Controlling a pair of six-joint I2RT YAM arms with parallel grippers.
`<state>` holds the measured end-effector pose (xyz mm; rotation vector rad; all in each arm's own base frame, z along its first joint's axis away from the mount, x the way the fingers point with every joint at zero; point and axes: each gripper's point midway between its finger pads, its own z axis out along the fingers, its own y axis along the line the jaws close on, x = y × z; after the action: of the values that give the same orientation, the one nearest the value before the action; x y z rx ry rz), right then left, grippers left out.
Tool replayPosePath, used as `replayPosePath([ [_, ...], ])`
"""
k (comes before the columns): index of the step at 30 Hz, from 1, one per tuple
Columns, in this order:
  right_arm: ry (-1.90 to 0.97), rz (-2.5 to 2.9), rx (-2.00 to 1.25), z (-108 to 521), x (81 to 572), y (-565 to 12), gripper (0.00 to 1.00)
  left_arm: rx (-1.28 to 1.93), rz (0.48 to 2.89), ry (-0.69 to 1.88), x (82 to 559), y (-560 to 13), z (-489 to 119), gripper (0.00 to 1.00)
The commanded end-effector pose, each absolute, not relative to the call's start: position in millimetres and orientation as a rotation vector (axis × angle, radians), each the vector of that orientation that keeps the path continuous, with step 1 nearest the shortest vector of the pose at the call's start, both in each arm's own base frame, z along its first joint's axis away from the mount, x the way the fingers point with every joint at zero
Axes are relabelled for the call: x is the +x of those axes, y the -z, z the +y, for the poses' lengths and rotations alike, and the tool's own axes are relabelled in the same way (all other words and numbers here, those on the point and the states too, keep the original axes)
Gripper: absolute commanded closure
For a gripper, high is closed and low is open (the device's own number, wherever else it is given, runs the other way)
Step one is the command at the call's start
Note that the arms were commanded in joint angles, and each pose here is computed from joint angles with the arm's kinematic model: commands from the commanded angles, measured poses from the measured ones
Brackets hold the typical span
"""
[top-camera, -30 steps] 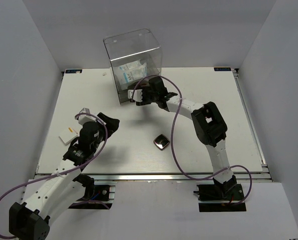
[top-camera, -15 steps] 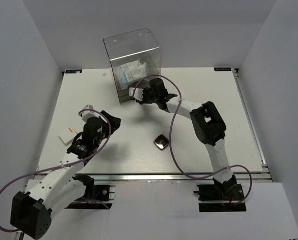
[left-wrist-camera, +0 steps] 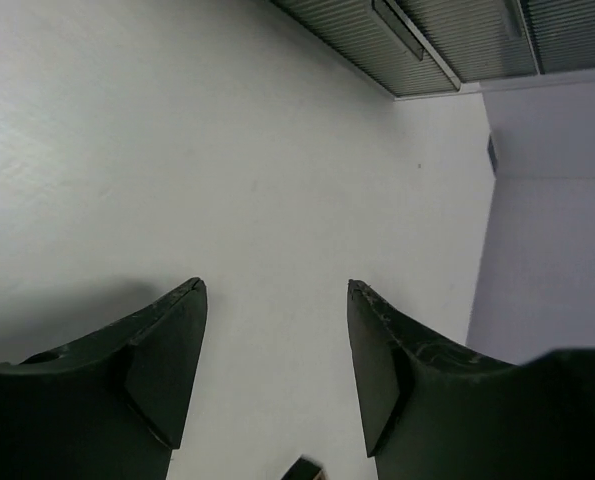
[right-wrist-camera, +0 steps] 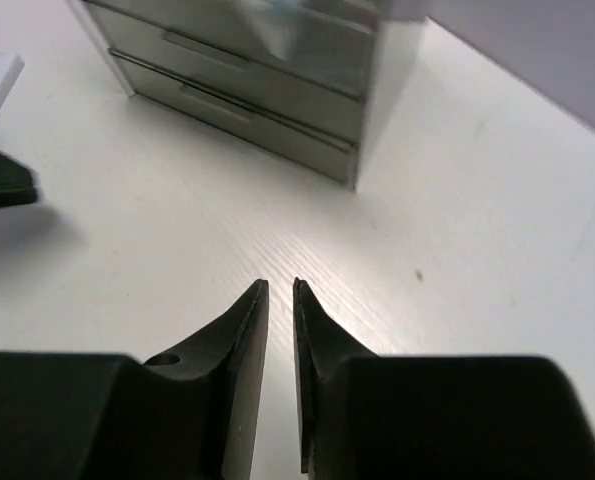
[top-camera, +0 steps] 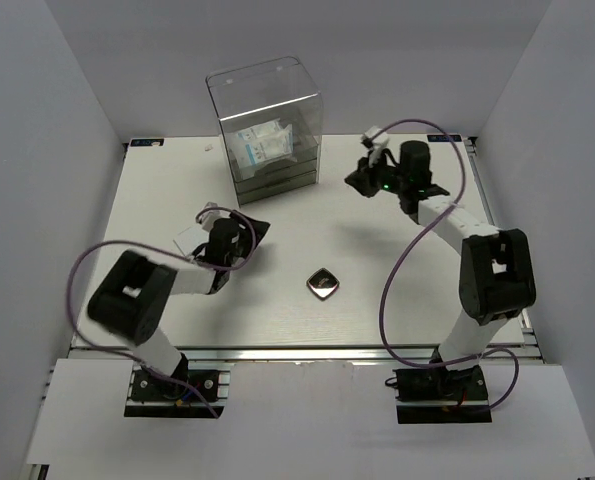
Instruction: Organize the makeup
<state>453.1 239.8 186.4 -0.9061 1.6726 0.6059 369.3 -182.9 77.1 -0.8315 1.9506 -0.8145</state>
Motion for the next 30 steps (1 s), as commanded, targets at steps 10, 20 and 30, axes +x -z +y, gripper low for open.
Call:
replayPosePath([
  [10,-0.846,1.748,-0.642,185.4,413.4,-206.4,0.75,-1.114,1.419,1.222,503.7,-105.4,-226.5,0.36],
  [20,-0.838,1.741,-0.615,173.6,412.3,-210.3,0.75,-1.244,1.360,1.167,541.3,-83.0,-225.3,0.44],
  [30,-0.835,1.728,-0.608,168.1,414.0,-216.0,0.75,-1.311,1.320,1.150,549.2,-72.3,-220.2,0.74],
])
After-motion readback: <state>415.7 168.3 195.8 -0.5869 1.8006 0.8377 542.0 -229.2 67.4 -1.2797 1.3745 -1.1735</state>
